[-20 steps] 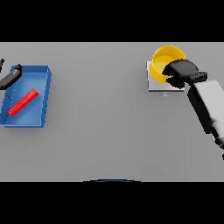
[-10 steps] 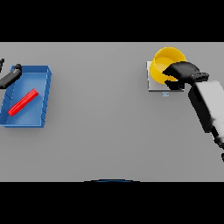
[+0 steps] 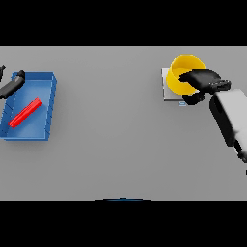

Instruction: Pick up the red beaker and tilt it to pour out 1 green nut into yellow bowl. Pick up the yellow bowl and place it on the metallic measuring scale.

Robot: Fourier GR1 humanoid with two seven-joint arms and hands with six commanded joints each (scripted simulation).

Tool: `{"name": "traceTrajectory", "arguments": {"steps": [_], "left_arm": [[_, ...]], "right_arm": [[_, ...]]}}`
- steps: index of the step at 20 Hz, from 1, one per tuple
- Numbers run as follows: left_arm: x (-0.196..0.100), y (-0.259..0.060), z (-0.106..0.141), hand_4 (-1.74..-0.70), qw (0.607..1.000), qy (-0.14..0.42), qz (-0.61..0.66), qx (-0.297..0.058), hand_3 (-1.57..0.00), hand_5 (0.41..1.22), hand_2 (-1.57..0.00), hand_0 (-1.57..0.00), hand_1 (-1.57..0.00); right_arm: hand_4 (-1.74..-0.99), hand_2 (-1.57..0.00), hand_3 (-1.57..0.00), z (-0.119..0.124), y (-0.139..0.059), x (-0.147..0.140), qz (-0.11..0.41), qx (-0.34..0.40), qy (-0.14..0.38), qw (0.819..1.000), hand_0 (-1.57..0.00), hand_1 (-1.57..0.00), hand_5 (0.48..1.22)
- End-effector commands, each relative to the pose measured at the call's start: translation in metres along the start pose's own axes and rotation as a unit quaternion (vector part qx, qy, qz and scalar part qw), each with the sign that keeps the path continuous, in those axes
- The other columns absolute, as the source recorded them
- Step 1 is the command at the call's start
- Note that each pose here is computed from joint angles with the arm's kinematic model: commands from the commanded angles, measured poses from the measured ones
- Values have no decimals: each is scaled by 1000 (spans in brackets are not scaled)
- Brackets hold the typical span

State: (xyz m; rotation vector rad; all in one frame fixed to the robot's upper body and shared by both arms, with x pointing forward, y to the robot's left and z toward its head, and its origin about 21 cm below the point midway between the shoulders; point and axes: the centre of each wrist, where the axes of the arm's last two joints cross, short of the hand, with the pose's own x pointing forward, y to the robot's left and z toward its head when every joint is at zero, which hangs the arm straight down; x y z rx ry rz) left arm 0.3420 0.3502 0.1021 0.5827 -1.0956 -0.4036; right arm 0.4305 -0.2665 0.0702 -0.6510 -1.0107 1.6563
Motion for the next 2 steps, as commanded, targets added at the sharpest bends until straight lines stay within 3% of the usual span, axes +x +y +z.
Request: {"name": "traceTrajectory", "arguments": {"steps": [1, 2], "left_arm": [[1, 1, 0, -720, 1000, -1, 0, 3, 1, 694, 1, 1, 1], [0, 4, 1, -720, 1000, -2, 0, 6, 1, 693, 1, 1, 1]], "right_arm": [[-1412, -129, -297, 1, -1, 0, -4, 2, -2, 1000, -49, -79, 771], [-1410, -103, -272, 2, -1, -3, -5, 5, 2, 1000, -39, -63, 759]]}}
